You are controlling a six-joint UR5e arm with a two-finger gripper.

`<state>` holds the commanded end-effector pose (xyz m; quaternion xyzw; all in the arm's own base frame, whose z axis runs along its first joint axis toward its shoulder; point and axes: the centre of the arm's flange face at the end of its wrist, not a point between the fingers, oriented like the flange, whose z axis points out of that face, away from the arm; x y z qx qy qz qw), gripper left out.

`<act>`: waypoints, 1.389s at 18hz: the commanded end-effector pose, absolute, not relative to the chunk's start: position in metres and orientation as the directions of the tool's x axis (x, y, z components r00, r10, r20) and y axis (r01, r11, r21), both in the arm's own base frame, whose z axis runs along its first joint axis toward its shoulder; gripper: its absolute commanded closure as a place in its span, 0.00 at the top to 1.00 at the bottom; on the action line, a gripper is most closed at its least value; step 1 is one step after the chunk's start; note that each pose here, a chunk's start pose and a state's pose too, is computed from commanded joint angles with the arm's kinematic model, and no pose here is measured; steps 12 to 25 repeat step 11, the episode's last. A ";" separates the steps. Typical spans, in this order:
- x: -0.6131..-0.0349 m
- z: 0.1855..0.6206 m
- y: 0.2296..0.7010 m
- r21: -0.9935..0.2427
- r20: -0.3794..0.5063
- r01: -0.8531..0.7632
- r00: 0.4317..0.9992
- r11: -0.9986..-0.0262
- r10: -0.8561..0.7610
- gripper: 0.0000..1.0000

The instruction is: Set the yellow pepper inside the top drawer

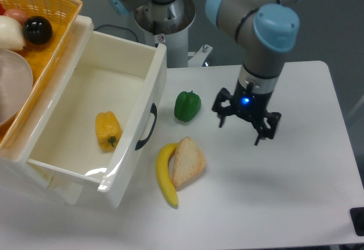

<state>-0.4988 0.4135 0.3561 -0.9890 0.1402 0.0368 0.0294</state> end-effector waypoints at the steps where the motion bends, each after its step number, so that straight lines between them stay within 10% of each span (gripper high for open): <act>1: -0.501 0.349 0.413 -0.041 -0.071 -0.315 0.947 -0.948 -0.312 1.00; 10: -0.525 0.275 0.421 -0.012 0.006 -0.475 0.880 -0.880 -0.475 1.00; 25: -0.526 0.274 0.421 -0.012 0.003 -0.477 0.879 -0.879 -0.477 1.00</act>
